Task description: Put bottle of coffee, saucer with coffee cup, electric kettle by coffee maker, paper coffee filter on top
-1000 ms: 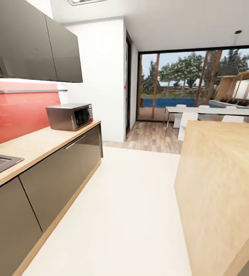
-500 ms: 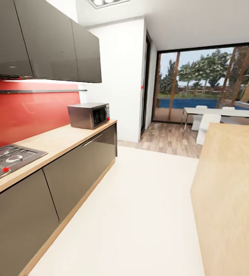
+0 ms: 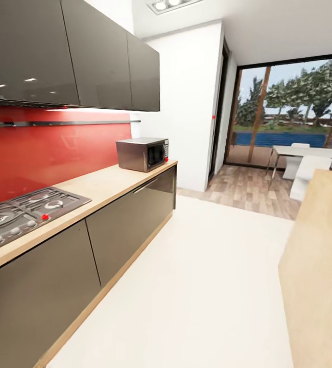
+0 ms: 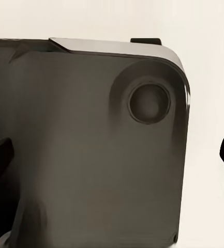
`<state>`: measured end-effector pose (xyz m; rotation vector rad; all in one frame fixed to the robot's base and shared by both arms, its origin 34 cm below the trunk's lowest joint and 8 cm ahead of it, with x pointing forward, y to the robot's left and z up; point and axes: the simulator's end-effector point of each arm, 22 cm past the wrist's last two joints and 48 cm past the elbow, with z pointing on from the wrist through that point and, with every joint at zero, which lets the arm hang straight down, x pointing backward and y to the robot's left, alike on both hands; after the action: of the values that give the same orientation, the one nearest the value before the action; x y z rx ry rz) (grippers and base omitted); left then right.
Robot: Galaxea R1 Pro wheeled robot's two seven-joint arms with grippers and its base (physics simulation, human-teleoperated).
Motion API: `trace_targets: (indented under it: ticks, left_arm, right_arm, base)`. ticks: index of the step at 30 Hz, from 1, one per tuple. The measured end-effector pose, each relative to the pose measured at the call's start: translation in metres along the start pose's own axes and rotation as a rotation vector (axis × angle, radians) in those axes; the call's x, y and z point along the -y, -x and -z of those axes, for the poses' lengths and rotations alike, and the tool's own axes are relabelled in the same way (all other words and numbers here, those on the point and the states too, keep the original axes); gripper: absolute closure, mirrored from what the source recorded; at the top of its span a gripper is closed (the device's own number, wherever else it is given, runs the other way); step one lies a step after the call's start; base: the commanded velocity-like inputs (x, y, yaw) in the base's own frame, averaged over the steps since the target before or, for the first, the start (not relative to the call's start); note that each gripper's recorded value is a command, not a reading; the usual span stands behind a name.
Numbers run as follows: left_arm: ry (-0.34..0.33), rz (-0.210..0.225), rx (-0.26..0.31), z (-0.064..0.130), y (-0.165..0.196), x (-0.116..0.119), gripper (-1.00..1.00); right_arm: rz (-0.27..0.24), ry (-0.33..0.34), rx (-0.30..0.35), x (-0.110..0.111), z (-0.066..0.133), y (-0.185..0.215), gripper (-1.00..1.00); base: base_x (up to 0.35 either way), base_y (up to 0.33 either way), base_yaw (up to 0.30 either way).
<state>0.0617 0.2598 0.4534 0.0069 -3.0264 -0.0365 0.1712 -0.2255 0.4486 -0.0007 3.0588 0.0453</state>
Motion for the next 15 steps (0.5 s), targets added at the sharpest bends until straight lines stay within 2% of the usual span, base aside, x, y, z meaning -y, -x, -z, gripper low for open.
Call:
trace_targets:
  ticks: [15]
  left_arm:
    - [0.002,0.004,-0.004,0.024,-0.004,-0.002,-1.00]
  right_arm:
    - [0.000,0.000,-0.001,-0.001,0.024,0.002,-1.00]
  base:
    - [0.000,0.000,0.280]
